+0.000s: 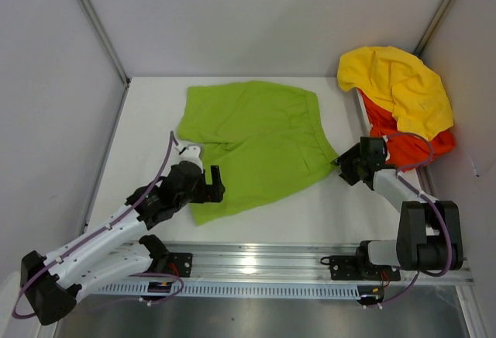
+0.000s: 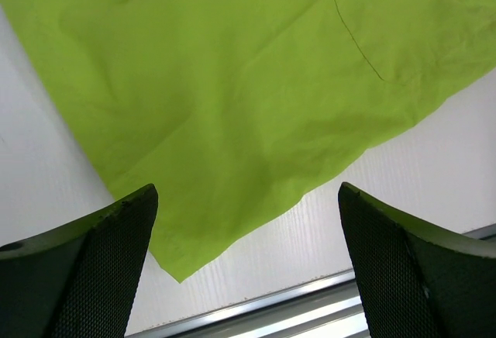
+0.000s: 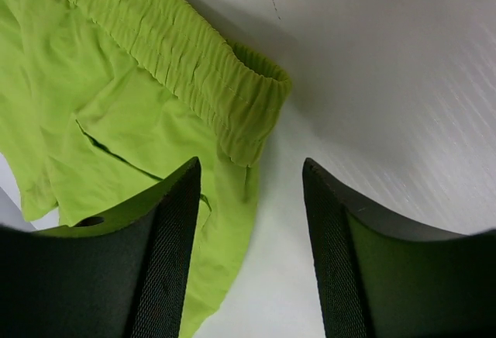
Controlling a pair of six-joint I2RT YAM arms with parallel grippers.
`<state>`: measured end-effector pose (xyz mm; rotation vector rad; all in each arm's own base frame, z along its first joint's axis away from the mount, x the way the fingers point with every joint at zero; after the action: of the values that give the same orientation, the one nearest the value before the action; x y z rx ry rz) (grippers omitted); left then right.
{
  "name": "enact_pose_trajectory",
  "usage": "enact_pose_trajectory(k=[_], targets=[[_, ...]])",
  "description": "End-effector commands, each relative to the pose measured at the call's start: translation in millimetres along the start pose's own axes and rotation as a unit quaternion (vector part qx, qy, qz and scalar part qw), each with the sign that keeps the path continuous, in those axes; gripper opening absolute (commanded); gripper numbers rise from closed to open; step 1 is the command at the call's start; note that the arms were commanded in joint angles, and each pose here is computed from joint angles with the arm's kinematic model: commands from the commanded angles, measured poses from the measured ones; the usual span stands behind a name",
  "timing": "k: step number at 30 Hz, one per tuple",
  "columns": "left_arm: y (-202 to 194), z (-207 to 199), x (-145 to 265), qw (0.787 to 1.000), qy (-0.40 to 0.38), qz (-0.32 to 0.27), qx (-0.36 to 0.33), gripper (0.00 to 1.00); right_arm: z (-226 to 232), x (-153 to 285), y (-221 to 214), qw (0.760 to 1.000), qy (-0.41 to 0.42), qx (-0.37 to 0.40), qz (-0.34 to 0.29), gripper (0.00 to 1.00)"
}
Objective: Fold and stack the shorts
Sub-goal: Fold the shorts
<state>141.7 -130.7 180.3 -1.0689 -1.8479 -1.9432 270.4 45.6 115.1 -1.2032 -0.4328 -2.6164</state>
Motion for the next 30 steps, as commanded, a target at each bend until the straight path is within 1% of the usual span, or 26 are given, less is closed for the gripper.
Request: enact_pose_trajectory(k=[1, 3, 4, 5, 6, 8, 10, 11, 12, 13, 14, 16, 17, 19, 21, 24, 25, 30], targets=[[11.7, 1.2, 5.4, 0.999, 0.031, -0.019, -0.038, 0.99, 12.9, -9.3, 3.9, 0.999, 0.015, -0.015, -0.033, 0.57], [13.8, -1.6, 6.6, 0.998, 0.033, -0.021, -0.051, 0.99, 15.2, -11.7, 3.6, 0.999, 0.016, -0.015, -0.034, 0.57], [10.7, -4.6, 7.9, 0.997, 0.031, -0.013, -0.066, 0.99, 16.7, -14.1, 2.3, 0.999, 0.014, -0.015, -0.031, 0.56], [9.0, -7.0, 7.1, 0.996, 0.029, -0.005, -0.083, 0.99, 16.3, -16.3, 4.7, 0.999, 0.007, -0.015, -0.045, 0.55], [15.2, -11.3, 10.8, 0.996, 0.02, -0.009, -0.089, 0.99, 17.6, -17.5, 5.3, 0.999, 0.005, -0.015, -0.047, 0.52], [12.2, -18.7, 13.2, 0.992, 0.01, 0.012, -0.123, 0.99, 20.6, -21.6, 6.4, 0.999, 0.0, -0.015, -0.049, 0.47], [15.9, -30.9, 19.3, 0.988, -0.016, 0.011, -0.154, 0.99, 21.4, -23.4, 9.0, 0.999, -0.007, -0.014, -0.052, 0.36], [13.8, -33.6, 19.3, 0.986, -0.02, 0.02, -0.164, 0.99, 25.2, -23.7, 10.8, 0.999, -0.006, -0.015, -0.051, 0.28], [10.5, -41.3, 19.1, 0.983, -0.034, 0.025, -0.181, 0.99, 25.6, -22.9, 12.4, 0.999, -0.011, -0.015, -0.05, 0.14], [7.0, -44.1, 17.4, 0.98, -0.039, 0.027, -0.195, 0.99, 26.2, -22.3, 16.1, 0.998, -0.017, -0.015, -0.055, 0.06], [5.7, -49.1, 15.9, 0.978, -0.047, 0.025, -0.201, 0.99, 36.5, -18.6, 22.3, 0.998, -0.01, -0.015, -0.063, 0.0], [-6.5, -60.0, 11.2, 0.97, -0.071, 0.046, -0.227, 0.99, 40.1, -14.2, 29.6, 0.997, -0.025, -0.008, -0.075, 0.0], [-9.4, -64.4, 9.4, 0.968, -0.077, 0.049, -0.235, 0.99, 50.5, -11.8, 37.8, 0.996, -0.02, -0.008, -0.083, 0.0], [-21.4, -74.4, 4.6, 0.957, -0.091, 0.066, -0.268, 0.99, 54.4, -11.1, 42.1, 0.996, -0.032, -0.002, -0.085, 0.0], [-27.5, -82.4, 3.5, 0.949, -0.096, 0.072, -0.291, 0.99, 57.4, -13.3, 59.2, 0.995, -0.042, -0.009, -0.095, 0.0], [-36.3, -90.4, -4.2, 0.938, -0.087, 0.091, -0.323, 0.99, 63.2, -17.6, 70.4, 0.995, -0.043, -0.004, -0.091, 0.0], [-41.9, -91.9, -9.3, 0.932, -0.081, 0.105, -0.337, 0.98, 63.6, -18.8, 71.4, 0.995, -0.045, -0.002, -0.088, 0.0], [-47.7, -109.1, -16.3, 0.921, -0.069, 0.112, -0.367, 0.93, 65.0, -21.3, 73.5, 0.995, -0.044, 0.011, -0.084, 0.0]])
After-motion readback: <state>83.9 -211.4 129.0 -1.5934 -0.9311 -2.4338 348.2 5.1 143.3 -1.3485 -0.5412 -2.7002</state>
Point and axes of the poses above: each gripper's point midway between its finger pads, its own x axis back along the fingers, its own z axis along the line the jaws close on, y = z × x, the point moved 8 cm from there along x, back along the fingers, and after that the axes turned 15 degrees about -x, right-handed, at the moved point
